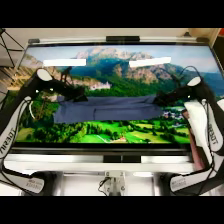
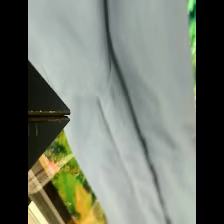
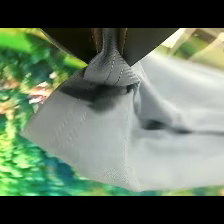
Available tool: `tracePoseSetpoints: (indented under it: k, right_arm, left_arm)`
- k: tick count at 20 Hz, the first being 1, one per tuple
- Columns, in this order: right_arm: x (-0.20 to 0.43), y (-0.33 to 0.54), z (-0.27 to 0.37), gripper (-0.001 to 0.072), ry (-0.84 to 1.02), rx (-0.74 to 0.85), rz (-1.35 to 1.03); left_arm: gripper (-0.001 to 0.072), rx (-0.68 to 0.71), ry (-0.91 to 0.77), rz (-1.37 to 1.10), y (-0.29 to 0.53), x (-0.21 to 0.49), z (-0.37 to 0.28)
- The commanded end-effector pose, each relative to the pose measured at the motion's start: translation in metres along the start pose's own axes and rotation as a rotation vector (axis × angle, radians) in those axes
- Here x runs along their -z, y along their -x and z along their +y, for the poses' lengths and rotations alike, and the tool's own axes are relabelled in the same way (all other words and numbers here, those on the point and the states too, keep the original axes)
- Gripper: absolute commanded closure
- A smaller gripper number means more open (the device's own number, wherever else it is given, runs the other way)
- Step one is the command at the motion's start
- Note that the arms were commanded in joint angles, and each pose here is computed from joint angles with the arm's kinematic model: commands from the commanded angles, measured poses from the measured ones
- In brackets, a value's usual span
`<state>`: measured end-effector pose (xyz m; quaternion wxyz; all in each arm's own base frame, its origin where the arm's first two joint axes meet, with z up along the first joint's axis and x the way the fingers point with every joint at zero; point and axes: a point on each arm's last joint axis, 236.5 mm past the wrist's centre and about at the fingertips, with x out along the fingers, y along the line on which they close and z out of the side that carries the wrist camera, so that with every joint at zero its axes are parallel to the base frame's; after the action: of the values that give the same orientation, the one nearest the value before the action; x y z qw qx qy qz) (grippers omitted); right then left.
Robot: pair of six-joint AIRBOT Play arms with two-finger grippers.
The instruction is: Fold the shirts.
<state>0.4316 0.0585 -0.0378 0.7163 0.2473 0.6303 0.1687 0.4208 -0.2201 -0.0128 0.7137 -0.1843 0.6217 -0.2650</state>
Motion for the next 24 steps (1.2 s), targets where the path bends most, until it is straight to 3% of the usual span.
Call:
tracePoseSetpoints:
  k: [1, 8, 13, 15, 18, 21, 24]
  right_arm:
    - [0.007, 0.058, 0.047, 0.0639, 0.067, -0.027, -0.065]
    - [0.068, 0.15, 0.121, 0.0638, 0.136, -0.052, -0.137]
    - [0.092, 0.179, 0.17, 0.0638, 0.154, -0.165, -0.195]
    - [0.094, 0.17, 0.176, 0.0638, 0.181, -0.149, -0.182]
    - [0.076, 0.136, 0.197, 0.0638, 0.228, -0.16, -0.187]
    - [0.06, 0.078, 0.257, 0.0638, 0.273, -0.296, -0.183]
    - [0.057, 0.002, 0.314, 0.0638, 0.276, -0.405, -0.18]
  left_arm:
    - [0.067, 0.032, -0.058, 0.014, -0.049, 0.009, -0.038]
    - [0.0671, 0.244, 0.035, -0.021, -0.146, 0.031, -0.141]
    - [0.0672, 0.251, 0.08, -0.063, -0.168, 0.027, -0.143]
    - [0.0673, 0.242, 0.022, -0.055, -0.141, 0.016, -0.126]
    - [0.0673, 0.06, -0.046, -0.128, -0.057, -0.022, -0.057]
    - [0.0673, -0.101, -0.03, -0.317, 0.076, -0.058, 0.01]
    - [0.0672, -0.177, 0.054, -0.556, 0.212, -0.064, 0.052]
